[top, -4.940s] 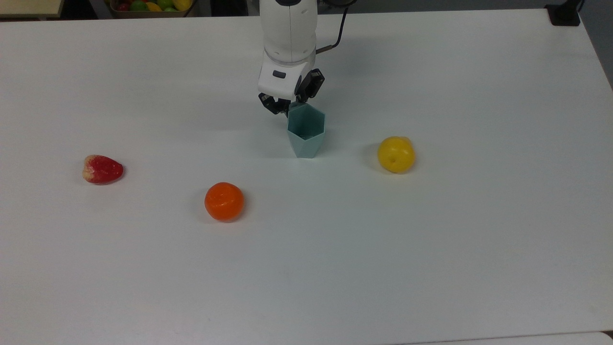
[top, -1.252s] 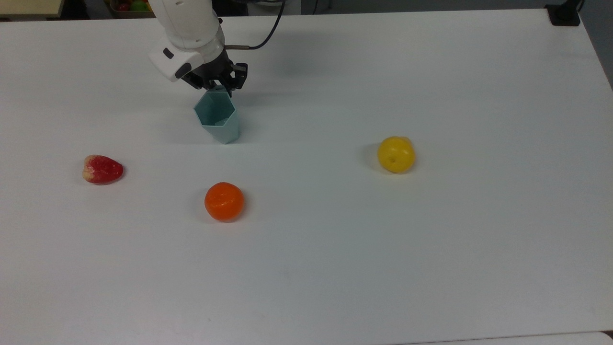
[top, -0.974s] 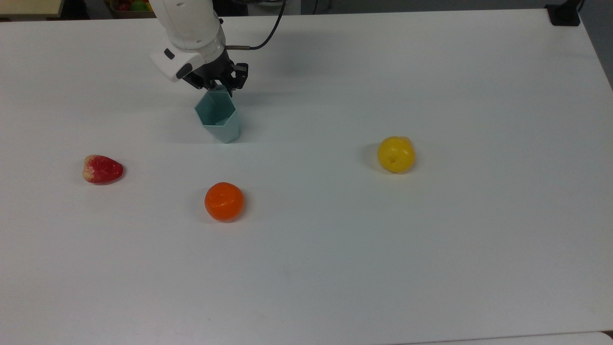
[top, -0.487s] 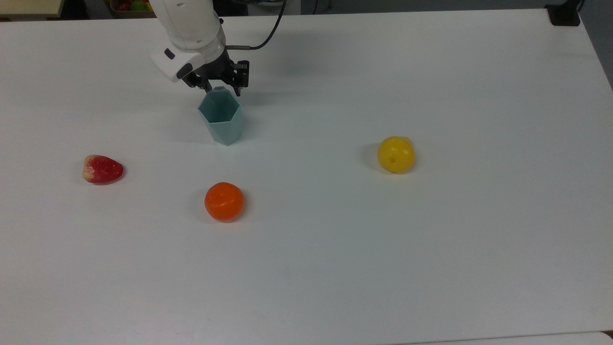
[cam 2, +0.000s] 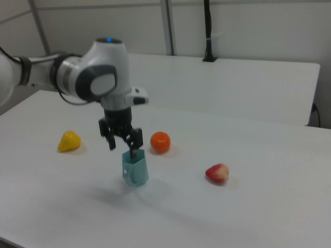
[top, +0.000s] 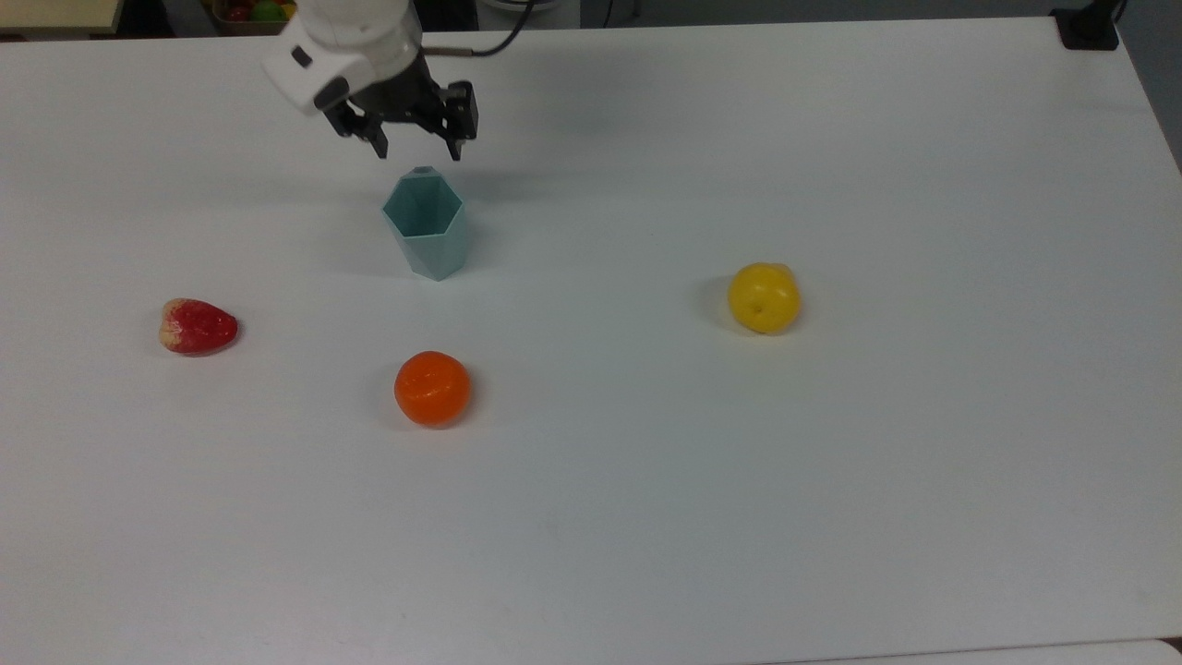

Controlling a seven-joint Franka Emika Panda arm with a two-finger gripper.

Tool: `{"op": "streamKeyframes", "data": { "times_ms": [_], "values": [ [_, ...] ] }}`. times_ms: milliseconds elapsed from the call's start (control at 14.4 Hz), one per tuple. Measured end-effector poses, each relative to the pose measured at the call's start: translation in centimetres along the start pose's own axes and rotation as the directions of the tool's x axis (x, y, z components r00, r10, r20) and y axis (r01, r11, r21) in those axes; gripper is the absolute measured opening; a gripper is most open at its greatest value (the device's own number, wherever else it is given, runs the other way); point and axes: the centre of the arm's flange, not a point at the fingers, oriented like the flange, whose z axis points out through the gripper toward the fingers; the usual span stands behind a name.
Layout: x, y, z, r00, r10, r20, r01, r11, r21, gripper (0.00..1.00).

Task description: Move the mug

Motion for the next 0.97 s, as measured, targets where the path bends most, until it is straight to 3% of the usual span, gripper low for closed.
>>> {"op": "streamKeyframes", "data": {
  "times_ms": [139,278,487,626,974],
  "values": [
    [0.0,0.1,-3.6,0.999,0.021,-0.029,-0.021,1.000,0.000,0.99],
    [-0.2,0.2,-7.6,0.996,0.054,-0.066,-0.054,0.999,0.001,1.00],
    [-1.1,0.4,-10.9,0.988,0.143,-0.050,-0.143,0.990,-0.011,1.00],
    [-2.1,0.7,-13.0,0.987,0.157,-0.043,-0.159,0.986,-0.056,1.00],
    [-2.9,2.0,-15.8,0.979,0.179,-0.093,-0.185,0.981,-0.060,1.00]
  ]
}}
